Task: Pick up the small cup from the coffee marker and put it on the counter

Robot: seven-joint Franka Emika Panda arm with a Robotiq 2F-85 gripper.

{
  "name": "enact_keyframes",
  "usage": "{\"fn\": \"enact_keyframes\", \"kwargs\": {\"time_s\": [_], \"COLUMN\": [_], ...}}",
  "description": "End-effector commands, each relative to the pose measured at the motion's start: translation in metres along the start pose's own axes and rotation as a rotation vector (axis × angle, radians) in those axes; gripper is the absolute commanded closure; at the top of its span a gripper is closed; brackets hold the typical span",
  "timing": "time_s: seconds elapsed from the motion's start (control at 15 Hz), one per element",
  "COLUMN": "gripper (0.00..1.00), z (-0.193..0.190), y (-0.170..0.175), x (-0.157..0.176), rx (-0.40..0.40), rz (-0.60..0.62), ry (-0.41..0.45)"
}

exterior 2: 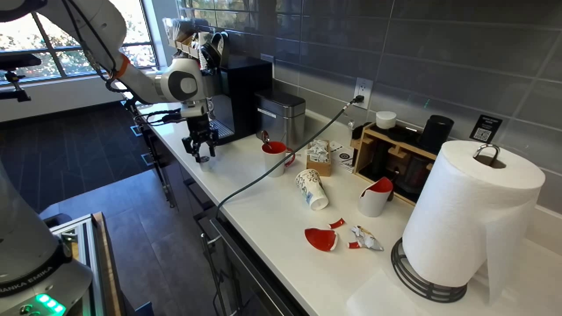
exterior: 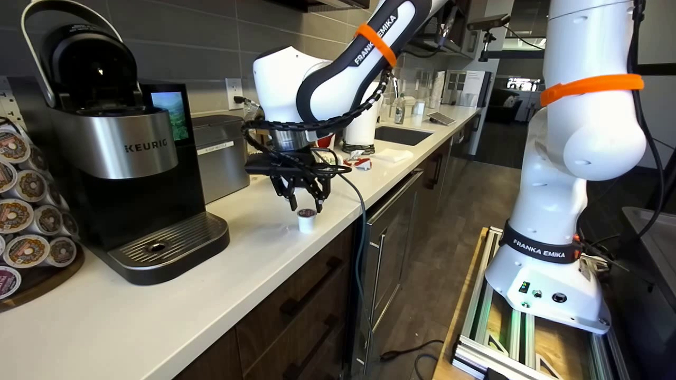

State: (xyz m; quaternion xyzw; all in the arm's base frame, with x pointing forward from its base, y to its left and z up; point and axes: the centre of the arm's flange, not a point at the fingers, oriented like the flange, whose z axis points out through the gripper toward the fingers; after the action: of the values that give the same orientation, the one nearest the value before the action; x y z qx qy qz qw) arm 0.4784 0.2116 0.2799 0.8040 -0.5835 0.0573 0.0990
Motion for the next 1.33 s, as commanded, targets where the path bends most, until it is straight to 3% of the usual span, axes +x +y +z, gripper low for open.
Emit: {"fn": "enact_keyframes", "kwargs": {"time_s": [0.0, 0.2, 0.33, 0.47, 1.0, 1.13, 1.27], "gripper": [0.01, 0.00, 0.00, 0.00, 0.00, 0.00, 0.00], "z": [-0.005, -0.019, -0.040, -0.062, -0.159, -0.176, -0.186], "y": [0.001, 0.008, 0.017, 0.022, 0.056, 0.058, 0.052], "x": [-0.003, -0.001, 0.002, 0.007, 0.023, 0.026, 0.026], "rx": [-0.007, 0.038, 0.152, 0.242, 0.466, 0.453, 0.340], "rz": [0.079, 0.116, 0.109, -0.024, -0.357, -0.479, -0.516], "ry": [-0.032, -0.079, -0.119, -0.061, 0.103, 0.137, 0.178]}}
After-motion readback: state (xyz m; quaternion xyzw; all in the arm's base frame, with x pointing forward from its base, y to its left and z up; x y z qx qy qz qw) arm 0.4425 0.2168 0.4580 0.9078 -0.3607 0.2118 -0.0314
